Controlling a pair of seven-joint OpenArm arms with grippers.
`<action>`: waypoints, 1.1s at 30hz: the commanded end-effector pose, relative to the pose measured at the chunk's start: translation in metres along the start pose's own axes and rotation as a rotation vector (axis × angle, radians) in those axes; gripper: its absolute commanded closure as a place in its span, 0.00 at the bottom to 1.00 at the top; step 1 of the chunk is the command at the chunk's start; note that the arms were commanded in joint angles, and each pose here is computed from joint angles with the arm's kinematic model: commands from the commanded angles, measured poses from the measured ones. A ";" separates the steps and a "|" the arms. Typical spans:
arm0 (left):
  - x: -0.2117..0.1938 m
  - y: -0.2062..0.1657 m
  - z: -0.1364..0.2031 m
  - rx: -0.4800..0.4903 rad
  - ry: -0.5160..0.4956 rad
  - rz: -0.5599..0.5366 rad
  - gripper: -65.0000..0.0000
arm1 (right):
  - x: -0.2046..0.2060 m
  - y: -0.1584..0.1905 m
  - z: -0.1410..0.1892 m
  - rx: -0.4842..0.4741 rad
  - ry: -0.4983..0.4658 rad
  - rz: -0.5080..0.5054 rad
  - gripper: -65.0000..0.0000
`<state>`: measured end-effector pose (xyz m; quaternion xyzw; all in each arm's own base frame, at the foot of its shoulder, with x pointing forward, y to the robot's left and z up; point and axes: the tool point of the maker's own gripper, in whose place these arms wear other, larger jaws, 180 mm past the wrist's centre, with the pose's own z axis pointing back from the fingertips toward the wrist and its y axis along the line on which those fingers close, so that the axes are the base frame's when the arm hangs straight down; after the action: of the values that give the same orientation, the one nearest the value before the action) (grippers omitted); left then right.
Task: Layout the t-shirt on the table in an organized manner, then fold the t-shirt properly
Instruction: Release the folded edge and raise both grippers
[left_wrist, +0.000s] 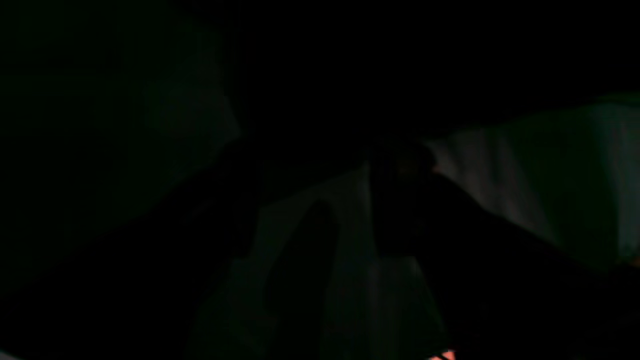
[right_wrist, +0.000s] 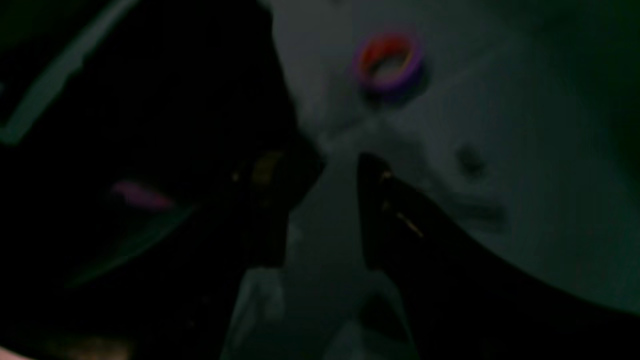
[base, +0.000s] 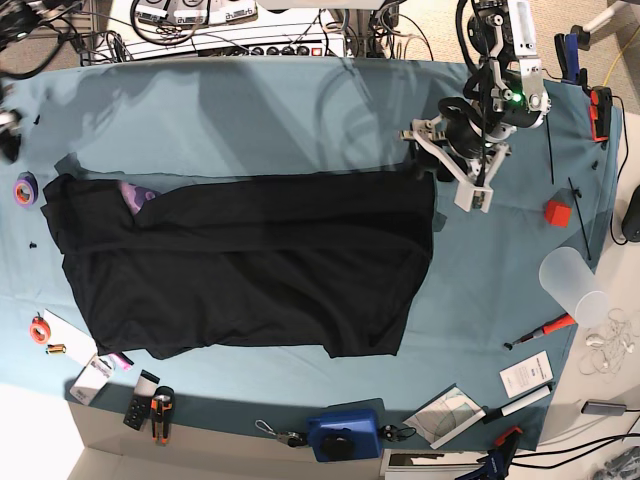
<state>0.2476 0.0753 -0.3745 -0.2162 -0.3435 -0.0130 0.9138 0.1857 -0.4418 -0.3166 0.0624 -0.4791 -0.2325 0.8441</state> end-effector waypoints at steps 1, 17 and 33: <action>0.011 -0.006 0.002 -0.022 -0.040 -0.006 0.48 | 0.017 0.008 -0.001 0.028 -0.048 0.029 0.64; 0.011 -0.009 0.003 -0.041 -0.040 -0.037 0.48 | 0.003 0.068 -0.069 0.085 -0.015 0.172 0.64; 0.013 -0.010 0.003 -0.046 -0.050 -0.044 0.48 | 0.008 0.049 -0.039 0.118 0.145 0.165 0.46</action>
<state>0.2472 0.0706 -0.3721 -0.2234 -0.3482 -0.0332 0.9098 0.2301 -0.3990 -0.3338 0.0988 -0.4058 -0.1380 0.8981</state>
